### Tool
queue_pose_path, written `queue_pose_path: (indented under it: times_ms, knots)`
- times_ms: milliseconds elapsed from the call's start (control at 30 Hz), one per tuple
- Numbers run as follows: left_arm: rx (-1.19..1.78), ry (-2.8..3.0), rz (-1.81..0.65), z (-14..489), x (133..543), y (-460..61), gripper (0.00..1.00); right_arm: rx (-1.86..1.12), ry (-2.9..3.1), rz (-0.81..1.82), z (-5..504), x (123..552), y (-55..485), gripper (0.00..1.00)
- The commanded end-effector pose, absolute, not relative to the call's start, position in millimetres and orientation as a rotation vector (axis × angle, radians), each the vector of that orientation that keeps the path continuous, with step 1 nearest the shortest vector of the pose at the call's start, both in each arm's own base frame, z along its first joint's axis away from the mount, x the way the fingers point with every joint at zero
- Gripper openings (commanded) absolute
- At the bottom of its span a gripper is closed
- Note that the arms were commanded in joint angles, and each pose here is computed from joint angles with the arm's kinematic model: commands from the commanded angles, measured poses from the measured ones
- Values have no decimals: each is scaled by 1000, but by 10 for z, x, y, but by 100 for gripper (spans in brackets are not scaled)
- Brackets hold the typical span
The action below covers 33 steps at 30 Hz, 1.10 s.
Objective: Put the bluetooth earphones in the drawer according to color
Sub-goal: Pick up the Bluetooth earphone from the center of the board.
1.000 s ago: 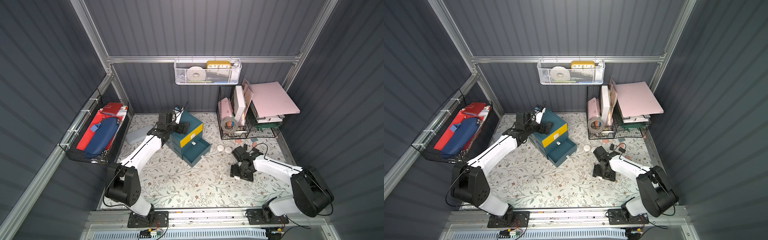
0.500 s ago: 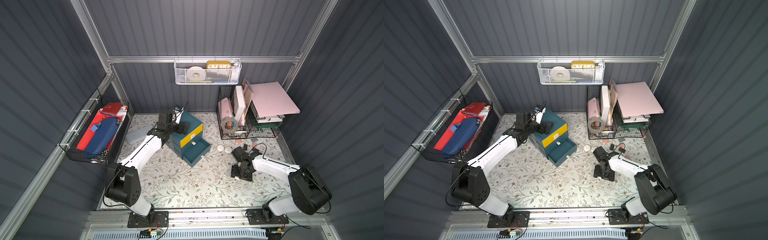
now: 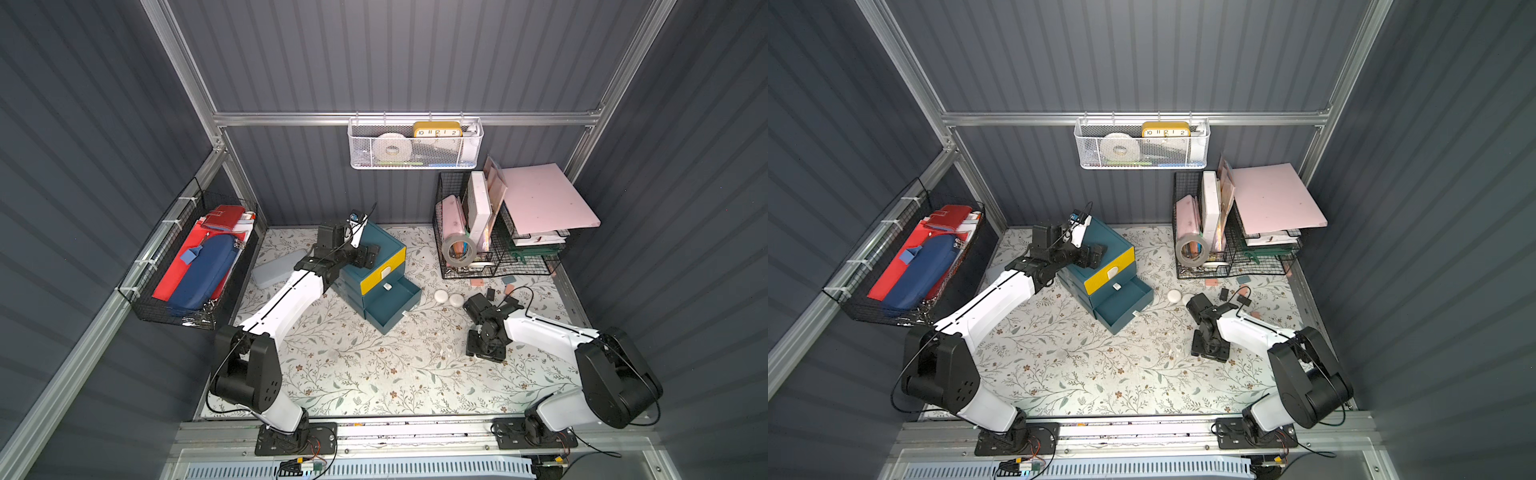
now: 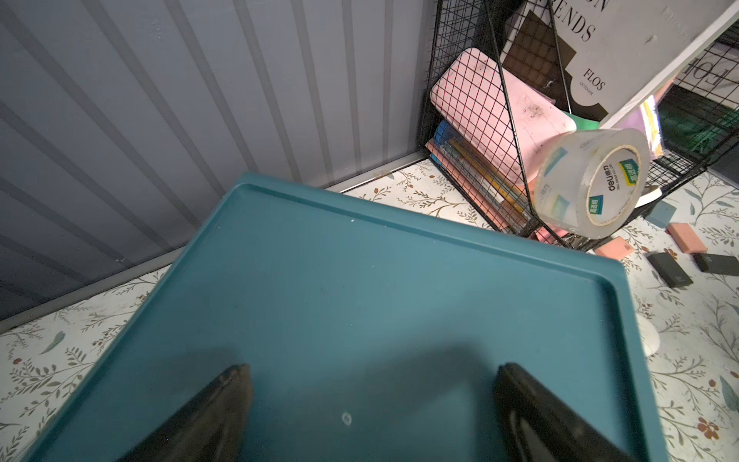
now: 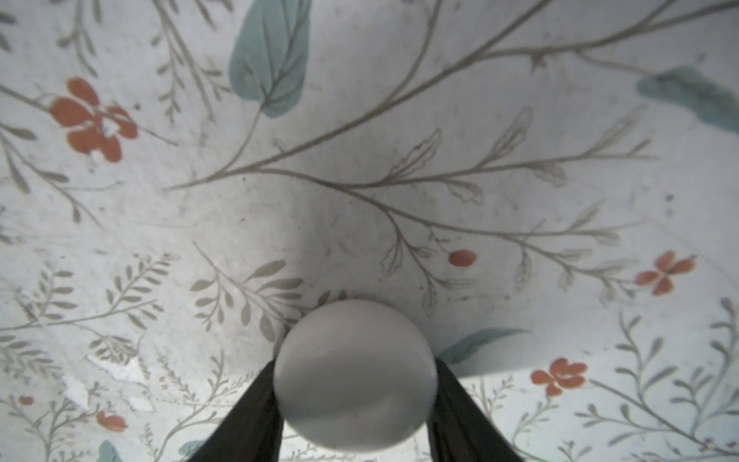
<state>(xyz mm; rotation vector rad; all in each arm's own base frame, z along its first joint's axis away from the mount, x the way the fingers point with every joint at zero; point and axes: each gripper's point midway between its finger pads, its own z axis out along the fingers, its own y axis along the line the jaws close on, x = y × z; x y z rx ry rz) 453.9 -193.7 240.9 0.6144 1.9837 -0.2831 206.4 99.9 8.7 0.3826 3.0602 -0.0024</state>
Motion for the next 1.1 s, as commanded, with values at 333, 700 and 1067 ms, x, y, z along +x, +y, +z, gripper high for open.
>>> queue_pose_path:
  times_ms: [333,700,1067]
  knots:
    - [711,2256,-262,1611,4240,-1886,99,324,2971,114,149,2290,1147,0]
    - [712,2256,-262,1606,4238,-1889,99,77,2402,522,1549,3093,1672,0]
    - [709,2250,-261,1647,4232,-1887,99,-73,2349,749,1734,3626,2510,0]
